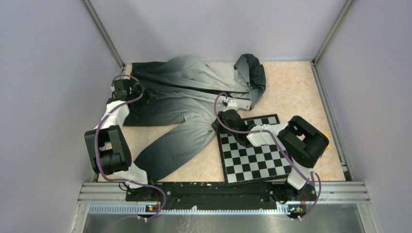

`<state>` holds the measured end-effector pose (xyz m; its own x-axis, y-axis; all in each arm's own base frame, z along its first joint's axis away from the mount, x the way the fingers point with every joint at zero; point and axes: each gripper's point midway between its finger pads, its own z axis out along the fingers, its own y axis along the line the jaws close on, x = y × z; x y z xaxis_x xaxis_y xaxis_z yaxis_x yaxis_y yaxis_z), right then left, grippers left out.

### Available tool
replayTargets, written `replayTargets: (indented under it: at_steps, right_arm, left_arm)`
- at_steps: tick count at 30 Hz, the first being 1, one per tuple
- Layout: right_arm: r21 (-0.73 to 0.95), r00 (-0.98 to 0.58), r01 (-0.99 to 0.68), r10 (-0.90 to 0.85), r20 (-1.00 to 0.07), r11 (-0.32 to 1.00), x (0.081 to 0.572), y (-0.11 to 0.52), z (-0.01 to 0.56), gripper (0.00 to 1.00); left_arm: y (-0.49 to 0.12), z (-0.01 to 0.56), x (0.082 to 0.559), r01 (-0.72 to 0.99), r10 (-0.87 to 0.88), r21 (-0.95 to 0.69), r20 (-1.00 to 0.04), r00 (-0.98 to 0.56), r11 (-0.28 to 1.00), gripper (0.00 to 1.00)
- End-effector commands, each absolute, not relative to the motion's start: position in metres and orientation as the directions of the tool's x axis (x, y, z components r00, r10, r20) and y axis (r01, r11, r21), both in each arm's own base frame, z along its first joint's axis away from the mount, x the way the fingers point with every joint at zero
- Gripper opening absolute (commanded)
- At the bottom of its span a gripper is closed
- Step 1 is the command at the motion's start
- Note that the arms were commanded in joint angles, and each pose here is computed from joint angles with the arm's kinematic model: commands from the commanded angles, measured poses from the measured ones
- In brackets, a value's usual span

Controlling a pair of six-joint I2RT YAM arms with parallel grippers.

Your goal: Zip up the jacket

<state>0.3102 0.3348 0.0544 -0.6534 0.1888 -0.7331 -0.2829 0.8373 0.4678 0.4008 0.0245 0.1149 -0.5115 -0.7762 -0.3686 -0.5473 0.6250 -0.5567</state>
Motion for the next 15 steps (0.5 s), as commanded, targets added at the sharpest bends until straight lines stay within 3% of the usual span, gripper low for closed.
replayTargets:
  at_steps: [1,4,9,15]
  right_arm:
    - [0.347,-0.543,-0.367,0.104,-0.833,0.863,0.327,0.340,0.105,0.23]
    - [0.281,-0.506,-0.390,0.051,-0.861,0.877,0.335,0.339,0.124,0.38]
    - [0.216,-0.416,-0.465,0.004,-0.909,0.859,0.348,0.351,0.164,0.54]
    - [0.142,-0.300,-0.555,-0.039,-0.953,0.819,0.384,0.397,0.199,0.62]
  left_arm:
    - [0.030,0.136,0.417,-0.372,-0.695,-0.607,-0.470,-0.545,0.702,0.97]
    - [0.033,0.138,0.420,-0.291,-0.705,-0.678,-0.477,-0.525,0.676,0.95]
    - [0.041,0.133,0.434,-0.241,-0.704,-0.717,-0.459,-0.542,0.654,0.89]
    - [0.060,0.141,0.454,-0.245,-0.698,-0.688,-0.516,-0.496,0.683,0.88]
